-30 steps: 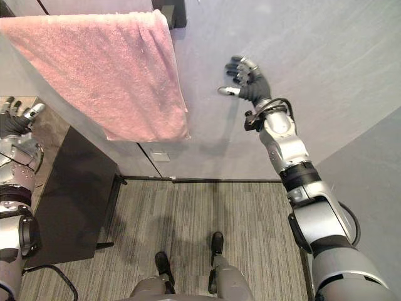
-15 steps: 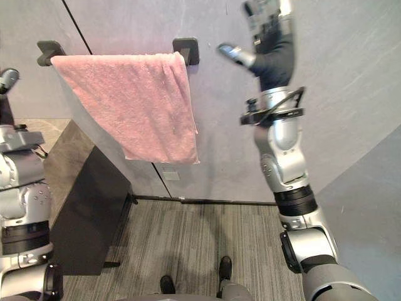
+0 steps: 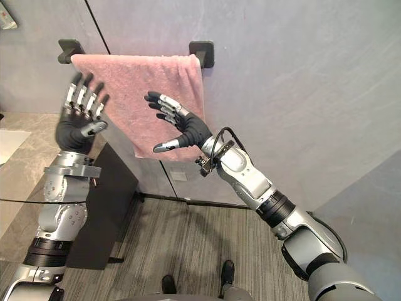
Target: Organize washtable
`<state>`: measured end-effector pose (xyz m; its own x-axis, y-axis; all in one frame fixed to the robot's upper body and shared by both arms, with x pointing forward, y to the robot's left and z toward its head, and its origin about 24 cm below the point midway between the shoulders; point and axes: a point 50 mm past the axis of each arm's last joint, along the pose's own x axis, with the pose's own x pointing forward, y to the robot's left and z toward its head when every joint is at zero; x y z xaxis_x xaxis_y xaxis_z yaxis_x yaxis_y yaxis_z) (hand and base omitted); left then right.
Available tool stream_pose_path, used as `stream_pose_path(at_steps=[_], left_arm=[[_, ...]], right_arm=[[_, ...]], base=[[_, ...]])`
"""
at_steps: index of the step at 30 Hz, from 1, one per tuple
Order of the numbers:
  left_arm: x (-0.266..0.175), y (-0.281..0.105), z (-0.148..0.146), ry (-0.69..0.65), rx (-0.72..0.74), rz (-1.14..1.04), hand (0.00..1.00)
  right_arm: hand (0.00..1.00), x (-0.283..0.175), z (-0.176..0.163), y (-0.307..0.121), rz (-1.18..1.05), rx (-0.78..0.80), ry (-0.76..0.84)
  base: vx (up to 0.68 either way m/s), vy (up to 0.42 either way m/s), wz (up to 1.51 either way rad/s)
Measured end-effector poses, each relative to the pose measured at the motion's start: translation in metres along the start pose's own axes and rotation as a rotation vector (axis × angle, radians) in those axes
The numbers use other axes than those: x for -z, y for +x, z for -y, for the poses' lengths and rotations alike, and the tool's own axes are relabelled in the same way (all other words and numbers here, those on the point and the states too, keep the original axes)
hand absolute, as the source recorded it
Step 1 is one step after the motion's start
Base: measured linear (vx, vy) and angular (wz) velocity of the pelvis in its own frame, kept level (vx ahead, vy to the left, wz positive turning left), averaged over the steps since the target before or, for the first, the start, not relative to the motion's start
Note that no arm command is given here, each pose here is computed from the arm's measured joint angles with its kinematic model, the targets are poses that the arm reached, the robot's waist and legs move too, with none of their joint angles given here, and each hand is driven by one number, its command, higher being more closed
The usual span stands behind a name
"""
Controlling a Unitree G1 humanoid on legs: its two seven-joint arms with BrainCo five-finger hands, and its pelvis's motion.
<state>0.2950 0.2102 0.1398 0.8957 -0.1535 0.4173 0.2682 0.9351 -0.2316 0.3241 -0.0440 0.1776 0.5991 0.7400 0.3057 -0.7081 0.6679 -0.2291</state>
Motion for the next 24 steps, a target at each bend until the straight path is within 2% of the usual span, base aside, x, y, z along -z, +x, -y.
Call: stream_pose_path(at_steps=[4, 8, 11, 14, 19, 22, 24], left_arm=[[0.019, 0.015, 0.002, -0.018, 0.026, -0.101, 0.00], [-0.003, 0.060, 0.009, 0.005, 0.053, -0.023, 0.00], [-0.013, 0.079, 0.014, 0.020, 0.060, 0.000, 0.00], [-0.013, 0.093, 0.007, 0.043, 0.008, -0.019, 0.00], [-0.003, 0.087, -0.023, 0.030, -0.149, -0.071, 0.00], [0.007, 0.070, -0.041, 0.004, -0.232, -0.096, 0.00], [0.018, 0.040, -0.066, -0.010, -0.338, -0.125, 0.00]], right_arm=[[0.00, -0.001, 0.006, 0.014, -0.012, 0.029, -0.008], [0.00, -0.019, 0.013, 0.040, 0.028, 0.068, -0.028], [0.00, -0.024, 0.022, 0.044, 0.042, 0.128, -0.010], [0.00, -0.025, 0.042, 0.042, 0.041, 0.237, 0.028], [0.00, -0.031, 0.062, 0.033, 0.082, 0.338, 0.071], [0.00, -0.006, 0.069, 0.005, 0.041, 0.410, 0.128], [0.00, 0.024, 0.069, -0.033, -0.017, 0.490, 0.200]], base=[[0.02, 0.063, 0.05], [-0.03, 0.064, 0.04], [-0.04, 0.059, -0.01], [0.00, 0.066, -0.03], [0.03, 0.094, -0.18], [0.03, 0.074, -0.17], [0.03, 0.085, -0.27]])
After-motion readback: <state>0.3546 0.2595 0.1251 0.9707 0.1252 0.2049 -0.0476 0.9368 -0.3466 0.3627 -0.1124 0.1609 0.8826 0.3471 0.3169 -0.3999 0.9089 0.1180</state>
